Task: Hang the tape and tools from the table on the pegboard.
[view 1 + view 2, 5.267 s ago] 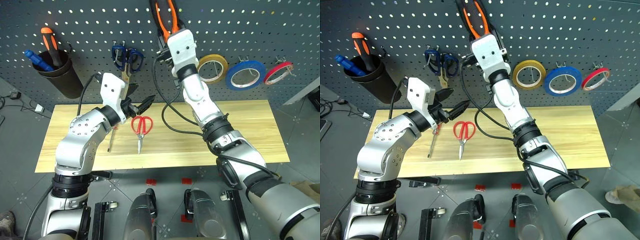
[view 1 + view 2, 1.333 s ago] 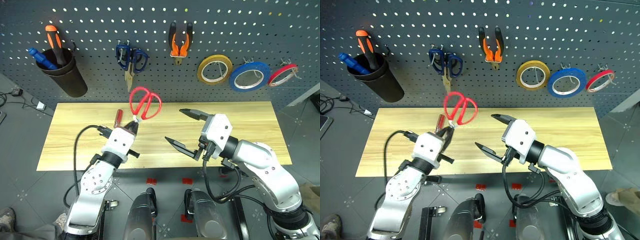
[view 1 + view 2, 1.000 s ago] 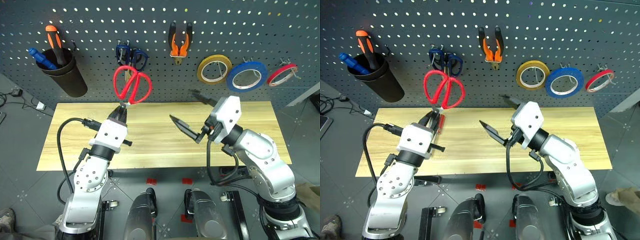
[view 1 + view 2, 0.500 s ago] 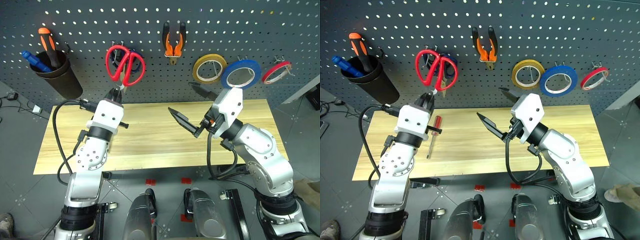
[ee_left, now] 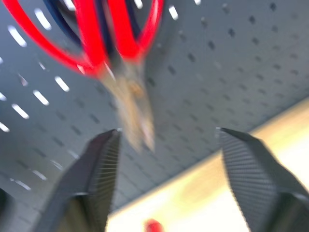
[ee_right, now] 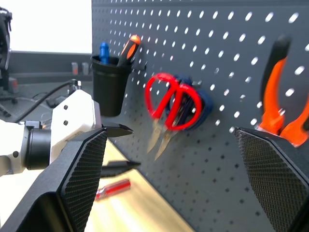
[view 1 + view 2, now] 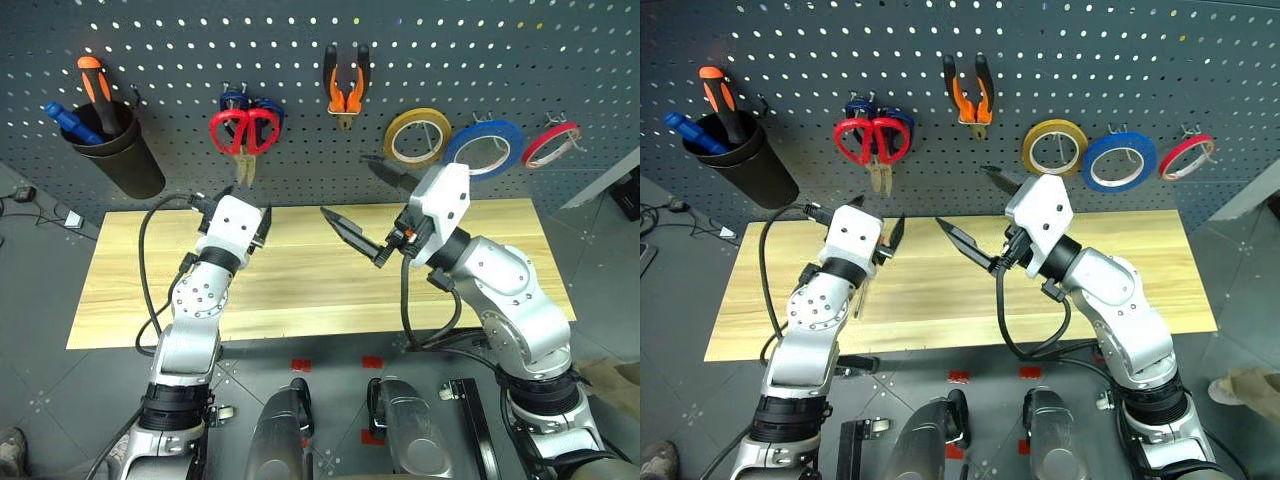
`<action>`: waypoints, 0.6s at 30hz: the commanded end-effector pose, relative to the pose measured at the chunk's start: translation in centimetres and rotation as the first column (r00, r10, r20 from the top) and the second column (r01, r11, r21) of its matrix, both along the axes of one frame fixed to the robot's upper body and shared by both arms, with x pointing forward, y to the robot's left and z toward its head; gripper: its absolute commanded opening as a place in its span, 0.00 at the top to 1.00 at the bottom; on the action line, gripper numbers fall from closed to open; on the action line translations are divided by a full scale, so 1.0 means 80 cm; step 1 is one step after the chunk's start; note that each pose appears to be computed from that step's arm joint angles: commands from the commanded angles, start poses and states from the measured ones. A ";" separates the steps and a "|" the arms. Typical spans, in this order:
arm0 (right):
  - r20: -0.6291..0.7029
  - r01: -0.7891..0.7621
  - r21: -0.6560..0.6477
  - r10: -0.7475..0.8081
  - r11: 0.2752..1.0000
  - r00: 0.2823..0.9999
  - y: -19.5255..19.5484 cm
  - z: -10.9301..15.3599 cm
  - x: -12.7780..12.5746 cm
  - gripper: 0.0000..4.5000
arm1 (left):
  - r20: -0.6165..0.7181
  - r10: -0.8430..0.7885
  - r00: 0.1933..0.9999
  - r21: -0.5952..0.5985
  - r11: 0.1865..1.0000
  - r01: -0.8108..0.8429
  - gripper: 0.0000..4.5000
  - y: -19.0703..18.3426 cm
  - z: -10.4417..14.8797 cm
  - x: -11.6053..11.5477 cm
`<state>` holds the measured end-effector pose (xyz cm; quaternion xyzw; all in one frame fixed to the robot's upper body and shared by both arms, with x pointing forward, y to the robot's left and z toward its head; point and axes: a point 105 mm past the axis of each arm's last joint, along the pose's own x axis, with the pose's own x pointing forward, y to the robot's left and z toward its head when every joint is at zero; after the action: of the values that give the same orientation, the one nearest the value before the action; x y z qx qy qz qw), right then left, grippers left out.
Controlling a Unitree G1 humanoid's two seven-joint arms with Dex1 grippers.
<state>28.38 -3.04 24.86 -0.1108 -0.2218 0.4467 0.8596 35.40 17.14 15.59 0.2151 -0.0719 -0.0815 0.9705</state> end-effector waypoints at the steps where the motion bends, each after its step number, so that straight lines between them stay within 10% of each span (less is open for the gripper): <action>1: -0.029 -0.024 -0.018 0.024 1.000 0.999 0.009 -0.008 -0.008 0.00 | -0.125 -0.002 0.992 -0.101 0.995 -0.011 0.01 0.012 -0.031 -0.001; 18: -0.282 0.009 -0.165 -0.056 0.986 0.958 0.061 -0.029 0.005 0.00 | -0.486 0.093 0.869 -0.342 0.895 -0.287 0.01 0.121 -0.082 0.035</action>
<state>29.64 1.09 21.57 -0.1179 -0.0386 0.4473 0.8858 38.12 26.43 9.28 0.0125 0.1539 -0.0134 0.9879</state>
